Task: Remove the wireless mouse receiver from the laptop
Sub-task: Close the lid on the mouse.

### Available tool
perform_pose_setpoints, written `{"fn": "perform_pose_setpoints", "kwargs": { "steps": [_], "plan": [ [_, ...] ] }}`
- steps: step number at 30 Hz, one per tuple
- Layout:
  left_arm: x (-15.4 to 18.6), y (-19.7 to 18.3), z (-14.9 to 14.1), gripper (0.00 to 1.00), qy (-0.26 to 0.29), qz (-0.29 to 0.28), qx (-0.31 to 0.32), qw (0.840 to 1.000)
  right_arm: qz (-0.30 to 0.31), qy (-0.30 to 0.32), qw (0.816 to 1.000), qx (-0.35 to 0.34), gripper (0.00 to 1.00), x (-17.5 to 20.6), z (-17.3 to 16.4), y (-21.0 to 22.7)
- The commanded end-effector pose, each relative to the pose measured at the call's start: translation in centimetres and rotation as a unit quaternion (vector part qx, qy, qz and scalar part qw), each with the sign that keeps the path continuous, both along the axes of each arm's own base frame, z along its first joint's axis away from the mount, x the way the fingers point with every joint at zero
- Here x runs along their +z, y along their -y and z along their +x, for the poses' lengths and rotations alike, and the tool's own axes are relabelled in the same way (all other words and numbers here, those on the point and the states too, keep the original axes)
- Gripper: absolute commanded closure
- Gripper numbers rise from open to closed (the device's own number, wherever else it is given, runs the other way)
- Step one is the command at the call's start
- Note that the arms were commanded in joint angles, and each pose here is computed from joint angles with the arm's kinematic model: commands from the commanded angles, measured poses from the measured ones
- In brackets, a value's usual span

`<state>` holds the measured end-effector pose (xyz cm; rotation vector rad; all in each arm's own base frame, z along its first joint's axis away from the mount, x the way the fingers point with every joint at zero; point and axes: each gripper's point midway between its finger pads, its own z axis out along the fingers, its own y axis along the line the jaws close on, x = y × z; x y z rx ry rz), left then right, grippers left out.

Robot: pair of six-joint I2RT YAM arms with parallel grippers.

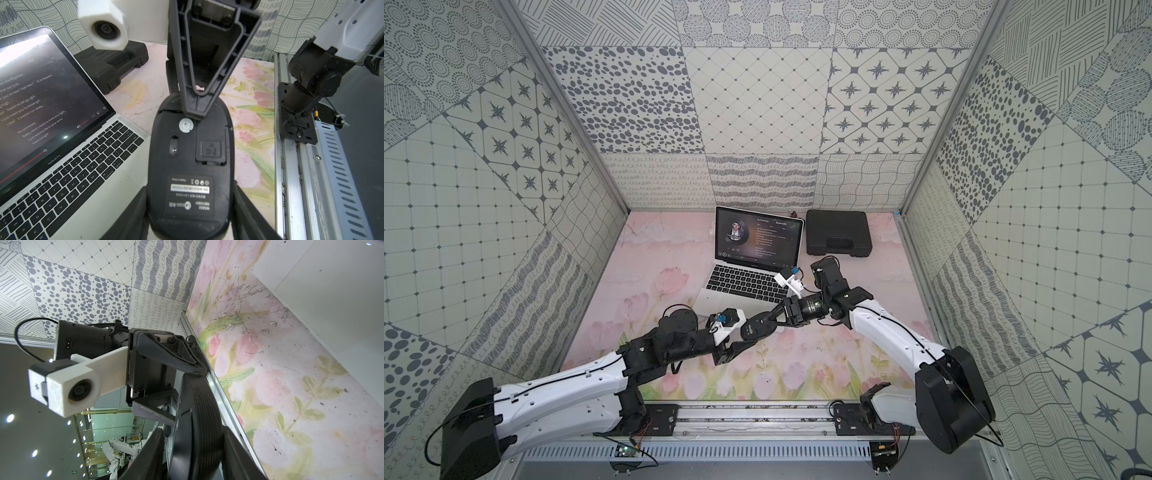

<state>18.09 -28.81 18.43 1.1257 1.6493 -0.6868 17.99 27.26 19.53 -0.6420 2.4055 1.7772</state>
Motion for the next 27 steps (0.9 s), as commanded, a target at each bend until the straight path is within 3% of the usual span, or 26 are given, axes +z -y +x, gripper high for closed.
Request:
{"fn": "perform_pose_setpoints", "kwargs": {
  "steps": [1,8,15,17,27],
  "plan": [
    [1.0,0.3,-0.2,1.00,0.001,-0.012,-0.011,1.000,0.019,0.015,1.000,0.018,0.54,0.8,-0.1,-0.7],
    [0.9,0.2,-0.1,1.00,0.003,-0.009,-0.011,1.000,0.018,0.009,1.000,0.023,0.69,0.7,-0.2,-0.8],
    [0.9,0.4,-0.1,1.00,0.000,-0.008,-0.012,1.000,0.020,0.007,0.999,0.030,0.76,0.7,-0.4,-1.1],
    [0.8,0.6,0.0,0.72,-0.002,-0.008,-0.010,1.000,0.025,0.005,0.999,0.033,0.78,0.9,-0.5,-1.2],
    [0.9,0.7,0.2,0.42,-0.001,-0.011,-0.010,1.000,0.048,0.002,0.998,0.035,0.81,1.9,-0.6,-1.4]
  ]
}}
